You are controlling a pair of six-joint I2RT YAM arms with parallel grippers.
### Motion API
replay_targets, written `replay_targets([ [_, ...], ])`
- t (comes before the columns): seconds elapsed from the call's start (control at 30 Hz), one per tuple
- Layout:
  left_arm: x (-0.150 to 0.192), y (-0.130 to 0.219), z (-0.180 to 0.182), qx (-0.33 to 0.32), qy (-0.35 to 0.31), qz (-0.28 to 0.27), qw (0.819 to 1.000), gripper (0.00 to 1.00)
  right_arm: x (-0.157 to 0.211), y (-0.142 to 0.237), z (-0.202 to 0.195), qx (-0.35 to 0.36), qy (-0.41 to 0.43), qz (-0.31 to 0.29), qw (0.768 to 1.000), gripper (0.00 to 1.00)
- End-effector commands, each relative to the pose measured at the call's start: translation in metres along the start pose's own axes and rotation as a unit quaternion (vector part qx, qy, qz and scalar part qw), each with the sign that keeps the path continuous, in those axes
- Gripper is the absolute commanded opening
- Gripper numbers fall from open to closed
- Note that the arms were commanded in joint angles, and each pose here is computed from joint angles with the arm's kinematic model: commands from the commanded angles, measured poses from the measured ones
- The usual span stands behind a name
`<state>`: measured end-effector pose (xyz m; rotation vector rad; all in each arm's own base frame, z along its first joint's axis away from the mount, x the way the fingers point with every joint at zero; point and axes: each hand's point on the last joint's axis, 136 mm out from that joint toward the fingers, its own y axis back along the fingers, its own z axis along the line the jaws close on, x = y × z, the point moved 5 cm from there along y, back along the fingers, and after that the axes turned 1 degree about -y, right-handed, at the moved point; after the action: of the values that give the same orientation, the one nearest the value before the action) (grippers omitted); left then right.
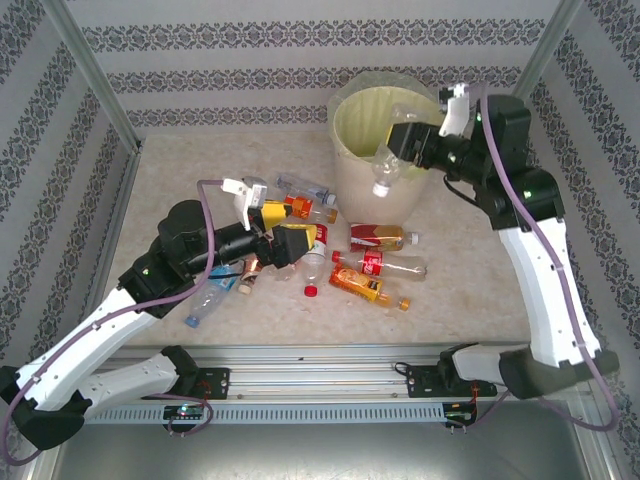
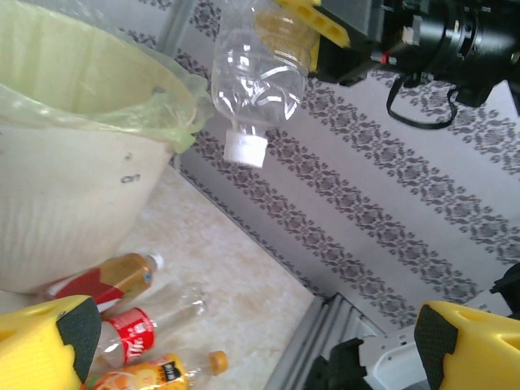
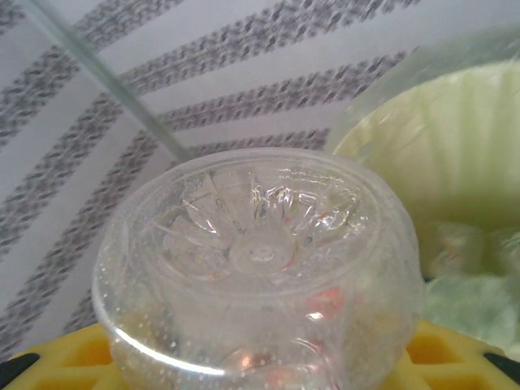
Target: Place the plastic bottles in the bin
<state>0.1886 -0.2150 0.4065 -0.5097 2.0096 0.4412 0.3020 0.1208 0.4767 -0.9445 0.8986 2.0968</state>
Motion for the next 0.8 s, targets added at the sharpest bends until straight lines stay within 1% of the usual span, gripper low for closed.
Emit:
replay_targets([
  [0.0, -0.006, 0.009, 0.006, -0.042, -0.036, -0.001, 0.998, 1.00, -0.021, -0.011, -0.022, 0.075, 0.023, -0.016, 0.997, 0.51],
  [0.2, -0.005, 0.010, 0.010, -0.061, -0.040, 0.007, 0.997, 1.00, -0.049, -0.044, -0.049, 0.134, 0.022, -0.023, 0.990, 0.50],
  [0.37, -0.004, 0.010, 0.013, -0.071, -0.040, 0.013, 0.997, 1.00, -0.055, -0.077, -0.081, 0.203, 0.027, 0.002, 0.979, 0.50],
  [0.47, -0.001, 0.009, 0.015, -0.076, -0.038, 0.021, 0.996, 1.00, -0.052, -0.093, -0.098, 0.235, 0.034, 0.021, 0.971, 0.50],
  [0.6, 0.002, 0.008, 0.018, -0.082, -0.036, 0.026, 0.996, 1.00, -0.042, -0.112, -0.116, 0.250, 0.034, 0.052, 0.966, 0.50],
  [0.77, 0.012, 0.003, 0.024, -0.089, -0.029, 0.042, 0.995, 1.00, -0.016, -0.135, -0.140, 0.272, 0.024, 0.110, 0.956, 0.51],
])
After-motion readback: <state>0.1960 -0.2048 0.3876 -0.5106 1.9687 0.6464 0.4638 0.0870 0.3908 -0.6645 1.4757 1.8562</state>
